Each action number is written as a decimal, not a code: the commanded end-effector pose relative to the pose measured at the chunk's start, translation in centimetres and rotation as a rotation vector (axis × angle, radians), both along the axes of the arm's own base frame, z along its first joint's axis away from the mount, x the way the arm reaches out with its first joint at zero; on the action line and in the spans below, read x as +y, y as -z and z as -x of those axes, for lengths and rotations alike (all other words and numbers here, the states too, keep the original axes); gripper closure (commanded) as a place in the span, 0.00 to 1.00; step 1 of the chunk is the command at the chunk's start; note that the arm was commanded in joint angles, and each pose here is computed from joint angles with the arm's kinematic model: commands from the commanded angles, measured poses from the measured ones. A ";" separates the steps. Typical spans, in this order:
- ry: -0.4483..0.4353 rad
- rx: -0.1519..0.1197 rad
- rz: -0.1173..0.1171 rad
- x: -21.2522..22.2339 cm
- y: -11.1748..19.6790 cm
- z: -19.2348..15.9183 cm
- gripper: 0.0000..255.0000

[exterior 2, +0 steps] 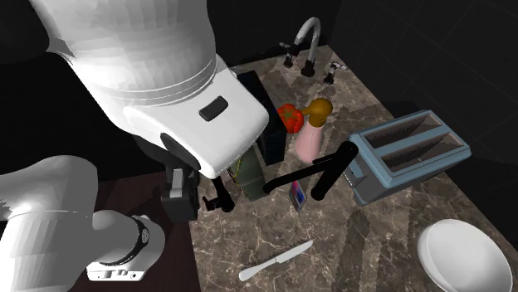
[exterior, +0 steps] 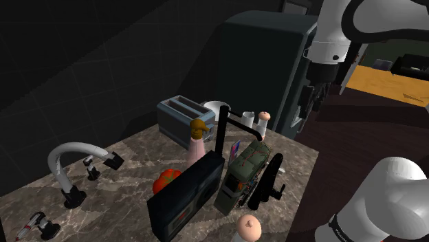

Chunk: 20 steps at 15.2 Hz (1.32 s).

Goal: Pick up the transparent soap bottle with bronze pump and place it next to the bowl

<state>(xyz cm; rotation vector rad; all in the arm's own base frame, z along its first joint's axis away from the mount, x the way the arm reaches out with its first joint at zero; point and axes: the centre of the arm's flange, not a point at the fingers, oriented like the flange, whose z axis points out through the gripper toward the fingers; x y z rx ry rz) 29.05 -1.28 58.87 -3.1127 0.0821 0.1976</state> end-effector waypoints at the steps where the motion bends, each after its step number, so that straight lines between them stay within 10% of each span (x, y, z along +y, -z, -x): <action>1: 0.000 0.000 0.000 0.0 0.0 0.0 0.00; 20: 0.022 -0.056 0.002 13.5 6.4 -19.3 0.00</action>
